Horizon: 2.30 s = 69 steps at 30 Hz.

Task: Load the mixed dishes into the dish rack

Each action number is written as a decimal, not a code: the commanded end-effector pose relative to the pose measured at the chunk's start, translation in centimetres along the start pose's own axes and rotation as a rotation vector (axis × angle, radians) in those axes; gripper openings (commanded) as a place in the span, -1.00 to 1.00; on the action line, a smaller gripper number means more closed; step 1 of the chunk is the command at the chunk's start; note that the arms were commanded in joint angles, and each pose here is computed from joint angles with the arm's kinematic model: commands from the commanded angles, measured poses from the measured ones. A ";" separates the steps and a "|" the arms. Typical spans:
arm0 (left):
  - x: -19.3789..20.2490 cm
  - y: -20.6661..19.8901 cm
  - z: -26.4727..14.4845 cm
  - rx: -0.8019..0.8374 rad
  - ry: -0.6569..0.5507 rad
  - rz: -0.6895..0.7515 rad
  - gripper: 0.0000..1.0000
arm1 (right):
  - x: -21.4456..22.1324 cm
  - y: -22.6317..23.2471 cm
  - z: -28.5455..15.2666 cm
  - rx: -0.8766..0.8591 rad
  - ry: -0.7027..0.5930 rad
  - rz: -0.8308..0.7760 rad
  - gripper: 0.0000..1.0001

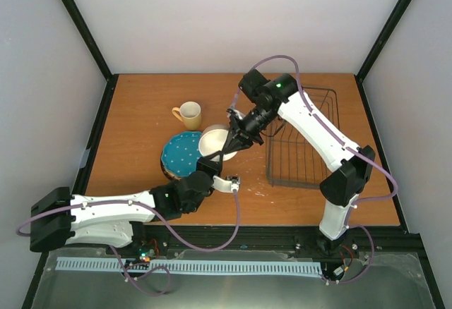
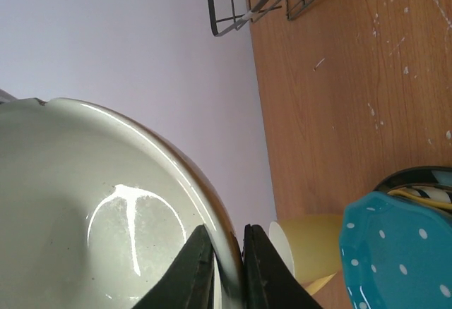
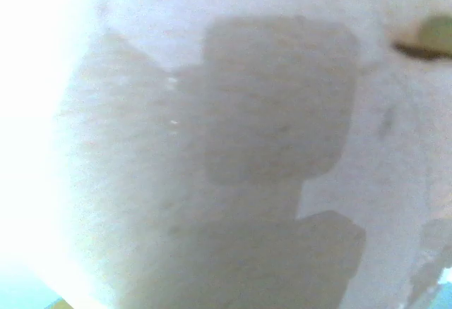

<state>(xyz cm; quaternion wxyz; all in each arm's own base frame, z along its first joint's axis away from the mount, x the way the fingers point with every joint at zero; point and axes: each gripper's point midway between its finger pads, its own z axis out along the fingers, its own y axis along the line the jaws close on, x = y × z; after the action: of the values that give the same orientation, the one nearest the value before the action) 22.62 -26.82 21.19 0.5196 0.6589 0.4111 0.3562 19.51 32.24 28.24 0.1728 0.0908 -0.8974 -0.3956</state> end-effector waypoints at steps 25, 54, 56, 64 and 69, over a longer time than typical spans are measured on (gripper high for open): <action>0.5 5.6 -2.0 0.022 -0.045 -0.537 -0.99 | -4.7 0.5 -6.3 0.034 -0.260 -0.197 -0.94; -4.7 18.4 -10.0 0.292 -0.965 -1.331 -0.99 | -8.0 -3.9 -24.2 0.111 -1.193 -0.224 -0.94; -4.3 19.1 -10.5 0.339 -1.079 -1.372 -0.99 | -7.9 -5.4 -23.4 0.041 -1.193 -0.214 -0.94; -1.4 20.6 -12.2 0.539 -1.441 -1.509 -0.99 | -7.0 -6.7 -20.1 -0.448 -1.119 -0.397 -0.60; -0.3 20.6 -13.3 0.654 -1.641 -1.578 -0.99 | -5.9 -5.5 -19.1 -0.719 -1.001 -0.499 -0.08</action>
<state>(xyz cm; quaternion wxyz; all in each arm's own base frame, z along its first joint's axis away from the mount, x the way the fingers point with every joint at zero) 19.93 -27.69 38.61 0.5226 0.3192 0.4804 -0.6279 35.13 15.78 27.22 -0.3167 -0.0840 -0.7524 -0.5715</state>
